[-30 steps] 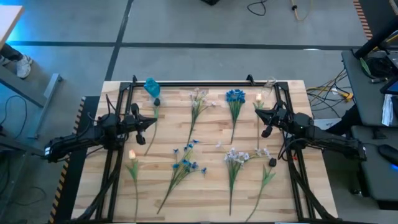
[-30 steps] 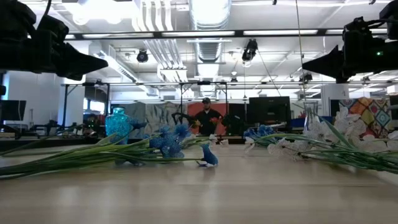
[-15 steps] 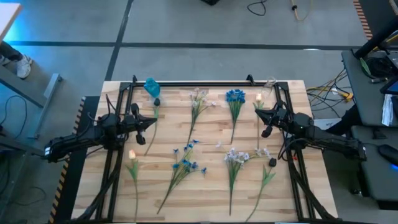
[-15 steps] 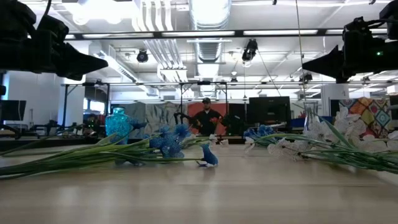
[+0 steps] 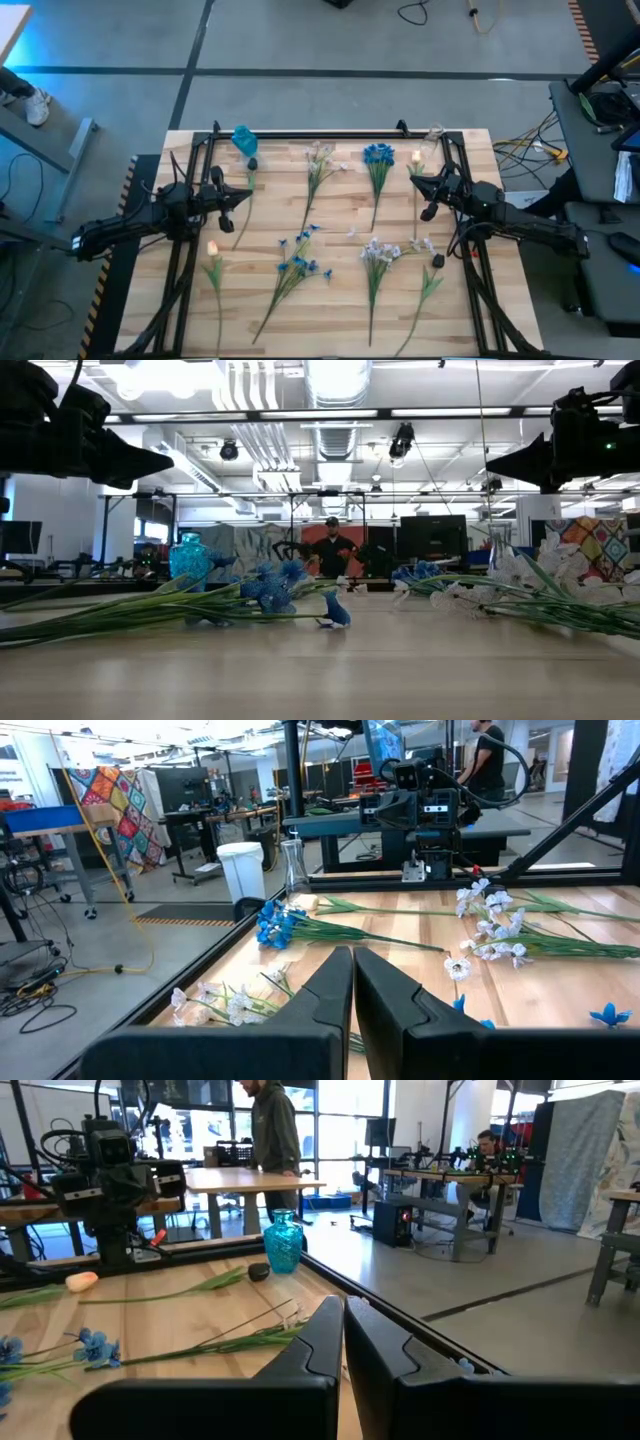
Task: Sort flowers into vase by color
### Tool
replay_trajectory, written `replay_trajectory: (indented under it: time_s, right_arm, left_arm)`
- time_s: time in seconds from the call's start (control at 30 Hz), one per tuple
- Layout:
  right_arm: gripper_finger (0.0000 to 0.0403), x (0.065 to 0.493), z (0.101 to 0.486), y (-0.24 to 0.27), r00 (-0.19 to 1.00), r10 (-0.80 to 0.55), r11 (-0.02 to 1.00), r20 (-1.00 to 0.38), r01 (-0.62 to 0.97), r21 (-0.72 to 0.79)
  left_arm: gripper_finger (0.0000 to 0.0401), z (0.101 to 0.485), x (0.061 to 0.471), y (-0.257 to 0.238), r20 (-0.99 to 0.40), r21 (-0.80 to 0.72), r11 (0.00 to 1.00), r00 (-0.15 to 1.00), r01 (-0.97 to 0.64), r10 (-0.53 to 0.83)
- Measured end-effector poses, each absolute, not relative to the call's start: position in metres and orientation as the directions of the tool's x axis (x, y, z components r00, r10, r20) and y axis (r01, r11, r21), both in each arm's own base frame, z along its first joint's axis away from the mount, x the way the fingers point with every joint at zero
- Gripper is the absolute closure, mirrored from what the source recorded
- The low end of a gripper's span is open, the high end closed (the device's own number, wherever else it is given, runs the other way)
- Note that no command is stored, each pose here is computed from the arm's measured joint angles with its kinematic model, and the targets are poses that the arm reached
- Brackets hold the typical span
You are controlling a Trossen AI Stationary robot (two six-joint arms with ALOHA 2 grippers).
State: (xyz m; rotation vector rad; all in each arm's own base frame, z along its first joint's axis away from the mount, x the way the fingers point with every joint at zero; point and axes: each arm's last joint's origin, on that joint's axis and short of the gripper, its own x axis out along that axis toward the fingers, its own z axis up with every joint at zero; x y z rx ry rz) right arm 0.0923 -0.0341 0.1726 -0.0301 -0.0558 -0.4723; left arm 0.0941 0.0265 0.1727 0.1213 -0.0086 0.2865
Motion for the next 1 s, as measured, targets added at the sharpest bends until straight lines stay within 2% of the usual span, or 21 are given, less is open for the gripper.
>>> replay_trajectory:
  time_s: [0.17,0.57,1.0]
  right_arm:
    - [0.0394,0.092,0.173,-0.034,0.889,-0.454,0.890,0.061,0.456,-0.016]
    - [0.0394,0.092,0.172,-0.034,0.889,-0.454,0.890,0.060,0.456,-0.016]
    - [0.0394,0.092,0.172,-0.034,0.889,-0.454,0.890,0.060,0.456,-0.016]
  left_arm:
    - [0.0401,0.173,0.093,0.030,0.033,0.114,0.911,0.918,-0.395,0.394]
    - [0.0401,0.175,0.093,0.030,0.049,0.115,0.907,0.914,-0.405,0.402]
    - [0.0401,0.200,0.088,0.029,0.306,0.090,0.893,0.866,-0.440,0.396]
